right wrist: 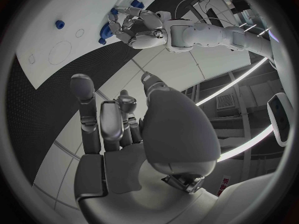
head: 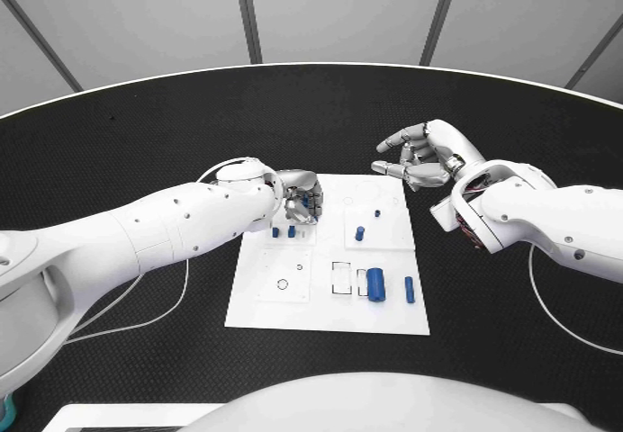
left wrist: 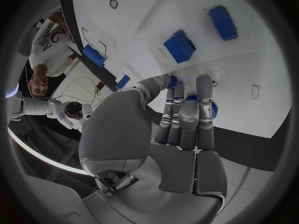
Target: Assemble the parts on the task board
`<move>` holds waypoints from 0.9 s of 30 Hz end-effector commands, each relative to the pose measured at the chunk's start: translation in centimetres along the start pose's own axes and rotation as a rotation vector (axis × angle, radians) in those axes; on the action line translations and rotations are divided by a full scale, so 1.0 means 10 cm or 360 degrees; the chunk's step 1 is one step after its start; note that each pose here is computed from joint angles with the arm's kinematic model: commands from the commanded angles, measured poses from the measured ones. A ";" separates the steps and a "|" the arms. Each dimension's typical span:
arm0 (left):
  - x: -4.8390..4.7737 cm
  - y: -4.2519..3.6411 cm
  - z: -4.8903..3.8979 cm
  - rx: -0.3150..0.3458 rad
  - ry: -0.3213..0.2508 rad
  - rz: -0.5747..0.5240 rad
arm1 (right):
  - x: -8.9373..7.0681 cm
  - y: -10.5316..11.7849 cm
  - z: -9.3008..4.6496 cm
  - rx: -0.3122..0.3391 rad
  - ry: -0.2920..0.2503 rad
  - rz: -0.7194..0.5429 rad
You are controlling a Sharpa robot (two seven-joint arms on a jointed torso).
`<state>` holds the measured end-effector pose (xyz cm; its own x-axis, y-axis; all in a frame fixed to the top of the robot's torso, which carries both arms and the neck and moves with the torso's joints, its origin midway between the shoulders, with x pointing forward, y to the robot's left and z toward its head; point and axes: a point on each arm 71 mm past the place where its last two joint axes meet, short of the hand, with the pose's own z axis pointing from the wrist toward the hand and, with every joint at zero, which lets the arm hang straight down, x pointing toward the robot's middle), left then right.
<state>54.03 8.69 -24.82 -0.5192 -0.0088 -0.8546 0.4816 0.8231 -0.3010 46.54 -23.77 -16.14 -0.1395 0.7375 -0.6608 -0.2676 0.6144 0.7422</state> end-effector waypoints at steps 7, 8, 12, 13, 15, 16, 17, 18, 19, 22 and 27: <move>0.010 0.000 0.003 -0.0010 0.0021 0.0003 | 0.00 0.00 0.00 0.0000 0.0000 0.0000; 0.010 0.001 0.003 -0.0011 0.0023 0.0004 | 0.00 0.00 0.00 0.0000 0.0000 0.0000; 0.011 0.002 0.003 -0.0013 0.0025 0.0006 | 0.00 0.00 0.00 0.0000 0.0000 0.0000; 0.011 0.002 0.003 -0.0013 0.0025 0.0006 | 0.00 0.00 0.00 -0.0001 0.0000 0.0000; 0.010 0.002 0.002 -0.0013 0.0022 0.0006 | 0.00 0.00 0.00 -0.0001 0.0000 0.0000; 0.008 0.001 0.002 -0.0011 0.0018 0.0006 | 0.00 0.00 0.00 -0.0001 0.0000 0.0000; 0.007 0.001 0.001 -0.0010 0.0014 0.0006 | 0.00 0.00 0.00 -0.0001 0.0000 0.0000; 0.005 0.001 0.001 -0.0008 0.0010 0.0006 | 0.00 0.00 0.00 -0.0001 0.0000 0.0000; 0.003 0.000 0.000 -0.0006 0.0005 0.0005 | 0.00 0.00 0.00 -0.0001 0.0000 0.0000; -0.003 -0.005 -0.004 0.0005 -0.0013 0.0004 | 0.00 0.00 0.00 -0.0002 0.0000 0.0000; -0.015 -0.013 -0.012 0.0025 -0.0043 0.0003 | 0.00 0.00 0.00 -0.0002 -0.0001 0.0001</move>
<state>53.96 8.65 -24.63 -0.5008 -0.0213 -0.8653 0.4927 0.8149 -0.3052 46.51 -23.76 -16.13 -0.1392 0.7378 -0.6605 -0.2689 0.6138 0.7423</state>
